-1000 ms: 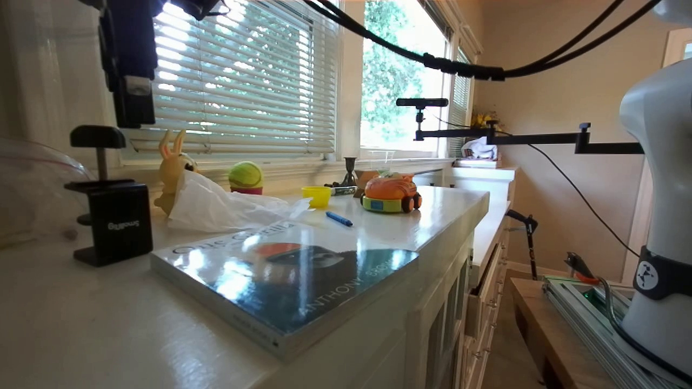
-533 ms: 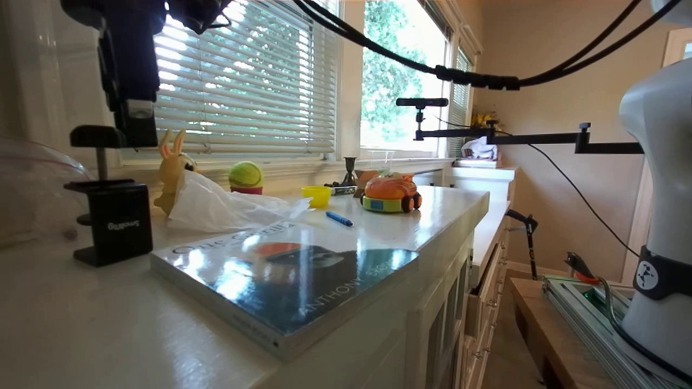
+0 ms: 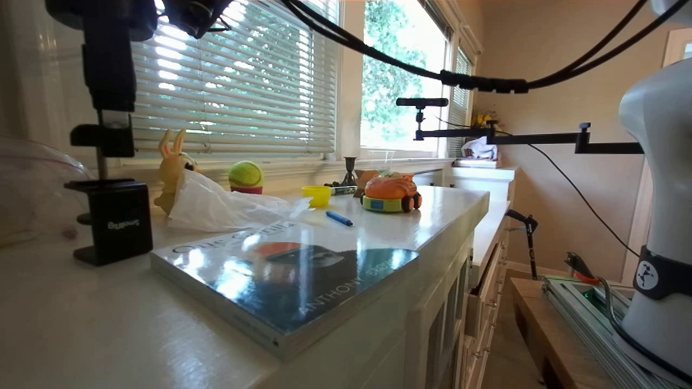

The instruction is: Rotate the black clamp.

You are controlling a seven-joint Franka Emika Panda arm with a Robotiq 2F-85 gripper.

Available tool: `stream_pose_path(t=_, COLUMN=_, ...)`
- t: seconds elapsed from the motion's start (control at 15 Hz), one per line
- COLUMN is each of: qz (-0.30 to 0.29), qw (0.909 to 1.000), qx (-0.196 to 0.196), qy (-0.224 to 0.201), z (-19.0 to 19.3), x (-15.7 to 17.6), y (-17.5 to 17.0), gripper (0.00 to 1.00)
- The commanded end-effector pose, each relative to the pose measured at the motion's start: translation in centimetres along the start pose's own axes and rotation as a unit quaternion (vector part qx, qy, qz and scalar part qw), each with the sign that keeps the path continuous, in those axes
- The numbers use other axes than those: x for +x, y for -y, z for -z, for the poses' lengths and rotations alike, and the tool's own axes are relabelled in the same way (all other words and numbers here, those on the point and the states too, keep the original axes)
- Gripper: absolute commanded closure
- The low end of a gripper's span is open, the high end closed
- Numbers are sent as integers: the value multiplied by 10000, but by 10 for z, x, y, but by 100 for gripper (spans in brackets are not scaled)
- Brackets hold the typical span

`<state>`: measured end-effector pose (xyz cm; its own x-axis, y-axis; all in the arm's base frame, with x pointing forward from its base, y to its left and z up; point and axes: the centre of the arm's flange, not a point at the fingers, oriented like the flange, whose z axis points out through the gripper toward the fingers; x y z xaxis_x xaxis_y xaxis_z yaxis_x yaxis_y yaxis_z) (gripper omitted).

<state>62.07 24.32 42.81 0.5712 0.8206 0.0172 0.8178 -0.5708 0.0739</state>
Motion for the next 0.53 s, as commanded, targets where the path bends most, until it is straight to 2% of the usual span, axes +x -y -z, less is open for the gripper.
stream_pose_path(t=0.0, qz=-147, qw=9994, qx=-304, qy=-64, z=7, x=-4, y=10, gripper=0)
stream_pose_path(t=0.47, qz=-502, qw=9983, qx=-270, qy=-117, z=18, x=-7, y=12, gripper=0)
